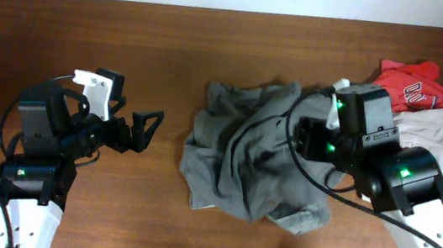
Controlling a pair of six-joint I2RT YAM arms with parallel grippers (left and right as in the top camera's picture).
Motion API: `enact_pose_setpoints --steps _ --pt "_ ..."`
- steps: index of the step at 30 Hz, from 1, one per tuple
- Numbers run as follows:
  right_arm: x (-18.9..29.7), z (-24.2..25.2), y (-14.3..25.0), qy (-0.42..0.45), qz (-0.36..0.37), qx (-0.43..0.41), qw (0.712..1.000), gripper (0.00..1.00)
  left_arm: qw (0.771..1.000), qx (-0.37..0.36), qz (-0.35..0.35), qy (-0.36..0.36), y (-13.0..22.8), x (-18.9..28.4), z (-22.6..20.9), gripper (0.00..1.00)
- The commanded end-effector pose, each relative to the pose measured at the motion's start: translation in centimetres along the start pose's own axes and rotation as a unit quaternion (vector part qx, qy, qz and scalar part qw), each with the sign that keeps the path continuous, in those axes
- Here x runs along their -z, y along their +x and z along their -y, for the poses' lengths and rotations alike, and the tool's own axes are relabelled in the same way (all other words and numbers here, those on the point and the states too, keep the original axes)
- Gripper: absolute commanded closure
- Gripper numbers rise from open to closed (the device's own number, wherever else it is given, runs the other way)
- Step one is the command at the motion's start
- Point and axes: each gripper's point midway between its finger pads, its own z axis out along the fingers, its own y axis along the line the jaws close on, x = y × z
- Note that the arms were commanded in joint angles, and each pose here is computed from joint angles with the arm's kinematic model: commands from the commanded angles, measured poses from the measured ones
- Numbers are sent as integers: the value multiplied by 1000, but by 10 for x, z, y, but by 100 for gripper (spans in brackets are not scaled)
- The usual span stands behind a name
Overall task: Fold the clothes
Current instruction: 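Drag the grey trousers left off the pile onto the open table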
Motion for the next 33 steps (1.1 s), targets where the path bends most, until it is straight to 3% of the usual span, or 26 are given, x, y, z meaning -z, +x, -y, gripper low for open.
enact_pose_setpoints --steps 1,10,19,27,30,33 --pt "0 24 7 44 -23 -14 999 26 1000 -16 12 7 -10 5 5 1" --pt "-32 44 79 84 -168 -98 977 15 1000 -17 13 4 -11 5 4 1" --pt "-64 50 161 90 -294 -142 941 14 1000 -17 13 4 -11 5 4 1" --pt "-63 53 177 96 -319 -141 932 12 1000 -17 13 4 -11 5 4 1" --pt "-60 54 180 100 -326 -144 929 1 1000 -16 13 4 -10 5 4 1" --pt "-63 54 182 103 -324 -154 928 1 1000 -16 13 4 -10 5 4 1"
